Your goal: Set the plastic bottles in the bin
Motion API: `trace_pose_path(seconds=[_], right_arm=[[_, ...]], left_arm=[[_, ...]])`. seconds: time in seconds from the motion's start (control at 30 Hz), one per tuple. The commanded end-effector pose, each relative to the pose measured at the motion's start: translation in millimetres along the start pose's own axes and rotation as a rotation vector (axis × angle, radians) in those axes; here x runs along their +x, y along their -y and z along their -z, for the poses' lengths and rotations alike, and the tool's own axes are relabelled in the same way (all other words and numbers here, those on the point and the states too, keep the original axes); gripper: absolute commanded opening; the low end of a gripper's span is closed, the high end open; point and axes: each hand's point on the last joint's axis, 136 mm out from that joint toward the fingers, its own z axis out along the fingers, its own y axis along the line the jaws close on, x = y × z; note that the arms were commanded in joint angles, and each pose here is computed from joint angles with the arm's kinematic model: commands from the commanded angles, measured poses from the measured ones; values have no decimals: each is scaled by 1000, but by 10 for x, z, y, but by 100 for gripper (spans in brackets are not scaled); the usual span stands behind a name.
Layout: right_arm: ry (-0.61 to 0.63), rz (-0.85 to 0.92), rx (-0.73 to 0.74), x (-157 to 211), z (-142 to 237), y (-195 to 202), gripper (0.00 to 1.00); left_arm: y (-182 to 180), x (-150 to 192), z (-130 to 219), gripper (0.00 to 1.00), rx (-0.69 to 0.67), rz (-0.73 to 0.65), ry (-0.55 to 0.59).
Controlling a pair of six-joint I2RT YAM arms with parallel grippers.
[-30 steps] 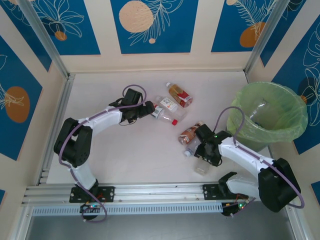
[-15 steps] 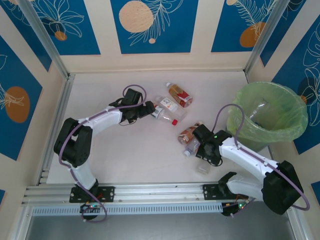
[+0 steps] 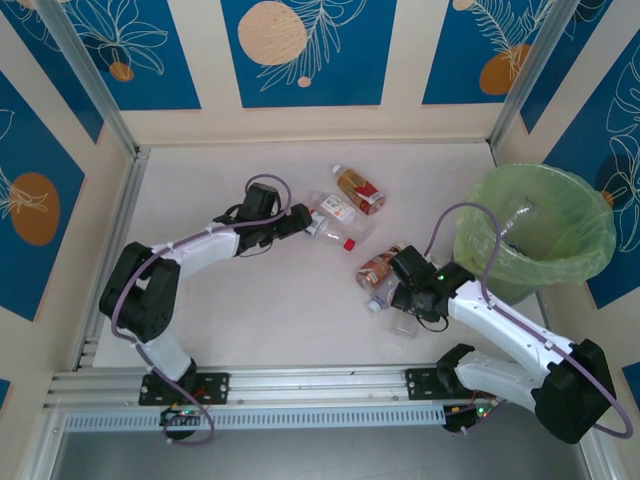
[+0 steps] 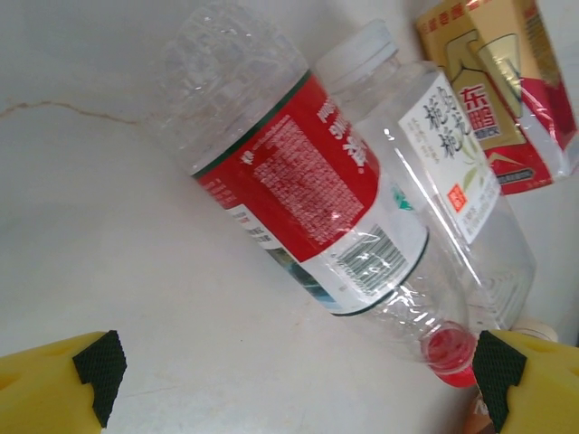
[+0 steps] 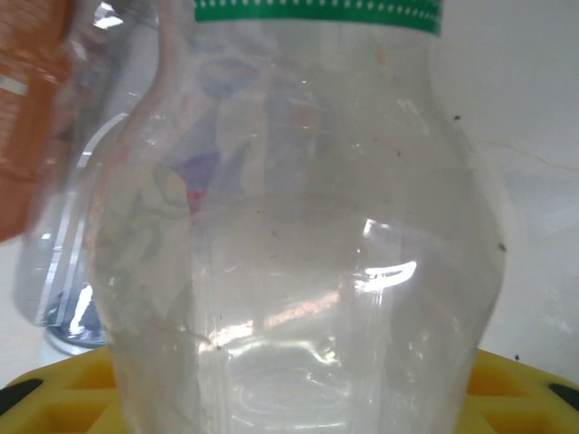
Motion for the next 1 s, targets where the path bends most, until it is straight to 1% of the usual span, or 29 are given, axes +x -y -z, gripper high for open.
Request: trace_pose_path(seconds=[0.0, 0.17, 0.27, 0.33, 0.4, 0.53, 0.63, 0.67, 0.8, 0.97], right_arm=[[129, 36, -109, -285, 204, -242, 48], [273, 99, -280, -591, 494, -614, 48], [346, 136, -354, -749, 663, -802, 48], [392, 168, -385, -852, 793, -902, 48], [440, 200, -407, -956, 931, -986, 48], [536, 245, -452, -1151, 1178, -1124, 48], [559, 253, -452, -1254, 1296, -1144, 48], [560, 262, -447, -1283, 1346, -1145, 49], [596, 307, -461, -1373, 1568, -1168, 50], [679, 279, -454, -1593, 1786, -1085, 50]], left_arm=[[263, -170, 130, 100, 125, -57, 69], [664, -169, 235, 100, 313, -184, 56], [801, -142, 305, 100, 362, -265, 41], [848, -128, 354, 100, 372, -306, 40], [838, -127, 381, 100, 353, -324, 47], [702, -161, 358, 100, 283, -296, 69], [493, -229, 294, 100, 160, -245, 89], [459, -249, 289, 100, 143, -237, 100], [412, -307, 283, 100, 113, -206, 130], [428, -327, 210, 100, 112, -179, 121]])
